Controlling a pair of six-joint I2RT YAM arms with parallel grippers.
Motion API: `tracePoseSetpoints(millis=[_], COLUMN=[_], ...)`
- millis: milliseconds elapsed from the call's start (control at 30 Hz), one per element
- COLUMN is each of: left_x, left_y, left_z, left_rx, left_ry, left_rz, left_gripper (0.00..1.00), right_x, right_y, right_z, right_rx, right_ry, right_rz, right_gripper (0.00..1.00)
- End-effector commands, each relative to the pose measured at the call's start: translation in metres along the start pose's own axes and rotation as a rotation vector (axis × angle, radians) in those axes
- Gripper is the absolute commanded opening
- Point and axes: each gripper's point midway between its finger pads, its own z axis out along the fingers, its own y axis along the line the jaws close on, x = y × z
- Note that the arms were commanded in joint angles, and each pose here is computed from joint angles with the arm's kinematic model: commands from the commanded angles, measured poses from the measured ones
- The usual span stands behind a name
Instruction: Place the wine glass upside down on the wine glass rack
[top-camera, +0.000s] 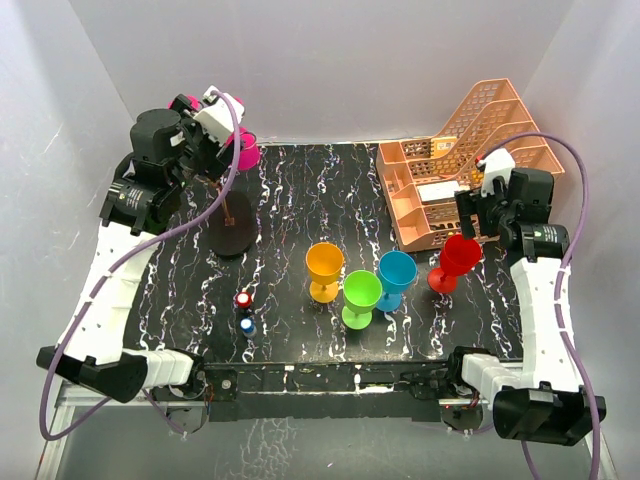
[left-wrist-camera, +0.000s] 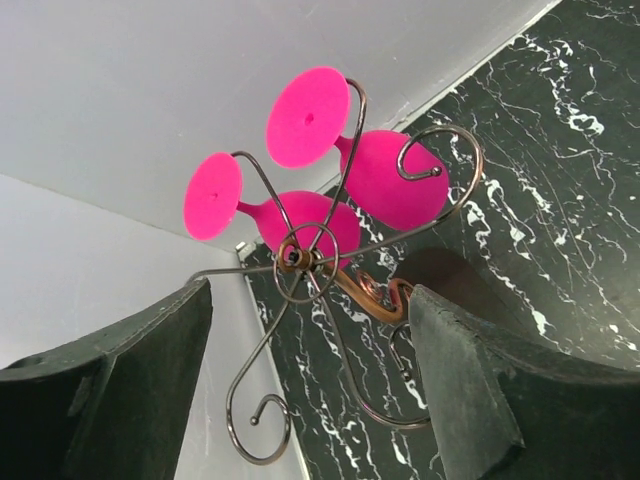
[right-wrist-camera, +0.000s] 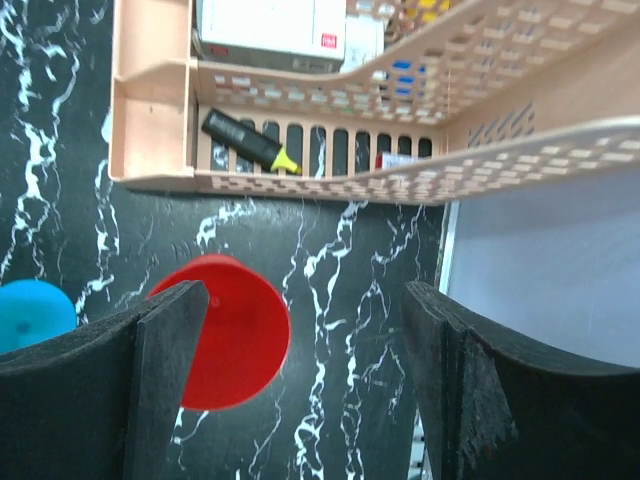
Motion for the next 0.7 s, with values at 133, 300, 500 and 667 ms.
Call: tracePoseSetpoints(millis=[133,300,500,667], left_x=[0.003,0.002,0.004,0.009], left_y=[-0.002,-0.002,-0.004,-0.007], left_z=[-0.019,-0.023,-0.022,-0.02], left_rx=[0.005,0.011,0.021,0.029], left_ry=[-0.014,-0.025,-0.021,-0.008], left_rz=[-0.071,-0.076,-0.076,-0.074], left_gripper=[0.9,0.92,0.92,0.92], right_x=[0.041,0.056,0.07,0.076], right_y=[0.005,0.003,0.012,0.015], right_z=[0.008,0.016,0.029,0.037], right_rx=[0.008,0.019,-0.023,-0.043], right_ry=[0.099,0.138,0.179,0.2], right_rz=[0.044,0.049,0.052,0.052], right_gripper=[0.78,0.72,0.62,0.5])
